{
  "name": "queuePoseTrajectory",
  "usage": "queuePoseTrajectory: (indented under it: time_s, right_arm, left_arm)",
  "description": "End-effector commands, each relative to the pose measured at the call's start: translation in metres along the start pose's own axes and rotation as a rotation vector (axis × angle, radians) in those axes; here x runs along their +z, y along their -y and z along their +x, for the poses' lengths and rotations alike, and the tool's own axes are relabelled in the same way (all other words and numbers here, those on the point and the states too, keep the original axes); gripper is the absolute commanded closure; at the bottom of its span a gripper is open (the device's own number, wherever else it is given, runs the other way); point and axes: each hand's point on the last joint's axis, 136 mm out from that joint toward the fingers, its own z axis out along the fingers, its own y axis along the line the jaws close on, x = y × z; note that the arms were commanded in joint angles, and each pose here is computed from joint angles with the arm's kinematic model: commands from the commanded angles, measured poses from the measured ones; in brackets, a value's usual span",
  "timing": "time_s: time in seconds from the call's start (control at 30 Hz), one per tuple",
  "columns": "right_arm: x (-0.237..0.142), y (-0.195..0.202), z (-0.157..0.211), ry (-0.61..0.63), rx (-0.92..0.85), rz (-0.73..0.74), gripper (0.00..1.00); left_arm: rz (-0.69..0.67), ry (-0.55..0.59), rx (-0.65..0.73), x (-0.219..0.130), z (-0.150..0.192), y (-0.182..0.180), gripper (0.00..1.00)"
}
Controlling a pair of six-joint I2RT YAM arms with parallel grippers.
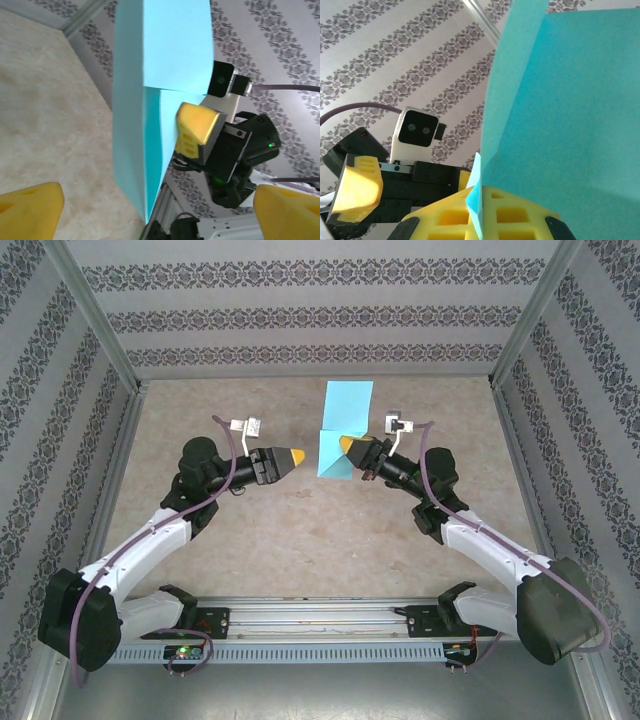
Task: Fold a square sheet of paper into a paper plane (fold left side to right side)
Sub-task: Turn over the paper at the center of the table.
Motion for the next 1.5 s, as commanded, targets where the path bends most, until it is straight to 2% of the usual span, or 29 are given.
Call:
queuePoseTrajectory:
  time_s: [0.0,0.3,0.57,1.03,1.23,1.47]
  right_arm:
    - [0.004,-0.033,-0.018,0.049,-0.063,-0.108,1.0]
    - [0.018,-0.043,-0.012,0.036,-0.049,-0.153,1.0]
    - [0.022,-0.037,-0.01,0.037,-0.031,-0.14,0.98]
    - [0.019,-0.031,-0.004,0.031,-0.012,-0.125,0.88]
    - [0.015,-0.029,-0.006,0.042,-0.016,-0.111,0.78]
    - [-0.004,-0.015,-0.008,0.064,-0.032,-0.032,0.63]
  left_arm:
    - [0.123,-0.012,0.042,0.009,-0.006,0.031,0.06]
    - [0.203,-0.079,0.014,0.03,0.002,0.04,0.23]
    - [0.209,-0.097,0.005,0.033,0.002,0.039,0.53]
    - [0.178,-0.103,0.001,0.035,0.004,0.032,0.9]
    - [0.171,-0.112,0.002,0.035,0.006,0.031,1.0]
    - [0.12,-0.138,0.02,0.031,0.014,0.024,1.0]
